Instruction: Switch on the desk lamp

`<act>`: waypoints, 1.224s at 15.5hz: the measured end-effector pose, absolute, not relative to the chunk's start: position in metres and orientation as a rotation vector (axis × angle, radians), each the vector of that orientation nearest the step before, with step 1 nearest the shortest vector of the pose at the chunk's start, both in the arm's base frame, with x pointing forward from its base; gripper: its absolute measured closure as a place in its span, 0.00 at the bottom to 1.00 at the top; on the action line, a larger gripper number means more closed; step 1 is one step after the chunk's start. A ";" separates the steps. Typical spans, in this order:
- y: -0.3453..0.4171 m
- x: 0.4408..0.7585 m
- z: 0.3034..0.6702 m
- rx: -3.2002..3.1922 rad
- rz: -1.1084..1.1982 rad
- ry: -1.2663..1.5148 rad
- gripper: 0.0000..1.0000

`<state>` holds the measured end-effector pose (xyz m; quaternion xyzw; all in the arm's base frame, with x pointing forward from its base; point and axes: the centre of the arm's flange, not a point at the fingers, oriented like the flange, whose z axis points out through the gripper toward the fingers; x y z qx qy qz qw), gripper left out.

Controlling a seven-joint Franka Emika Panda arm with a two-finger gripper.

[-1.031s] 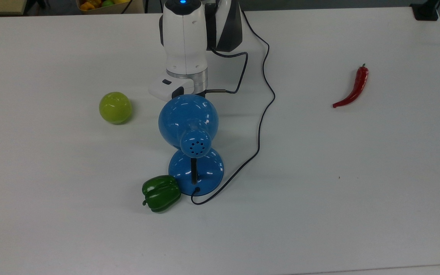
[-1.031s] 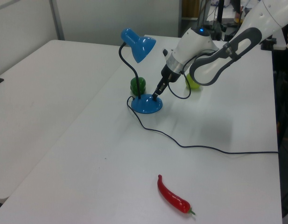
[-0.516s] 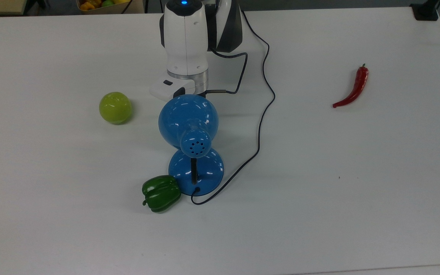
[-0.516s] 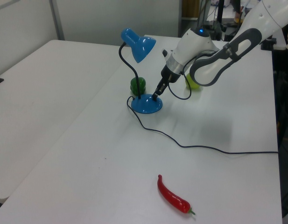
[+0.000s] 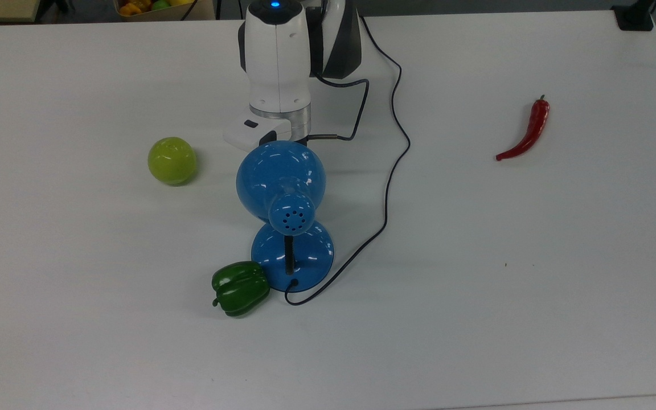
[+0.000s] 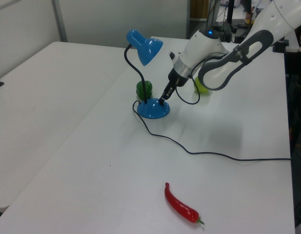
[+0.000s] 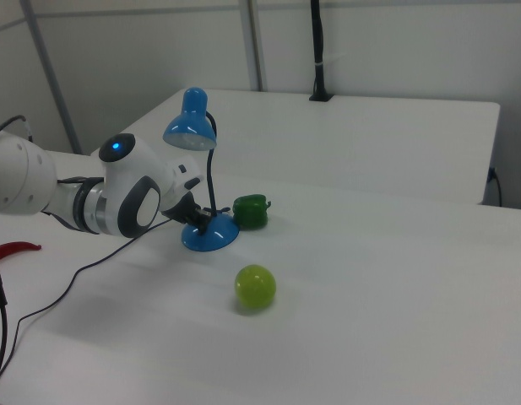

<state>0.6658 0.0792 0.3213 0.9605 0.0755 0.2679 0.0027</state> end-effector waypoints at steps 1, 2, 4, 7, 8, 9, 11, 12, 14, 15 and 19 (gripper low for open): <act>0.079 0.666 0.321 3.011 0.841 0.240 0.99; 0.079 0.666 0.320 3.010 0.841 0.241 0.99; 0.079 0.666 0.320 3.009 0.842 0.243 0.99; 0.080 0.666 0.320 3.006 0.841 0.250 0.99; 0.080 0.666 0.320 3.004 0.841 0.254 0.99; 0.080 0.666 0.320 3.001 0.841 0.260 0.99; 0.080 0.666 0.320 2.998 0.841 0.267 0.99; 0.080 0.666 0.320 2.997 0.841 0.268 0.99; 0.080 0.666 0.320 2.997 0.842 0.268 0.99; 0.080 0.666 0.320 2.997 0.842 0.268 0.99; 0.081 0.666 0.321 2.996 0.847 0.268 0.99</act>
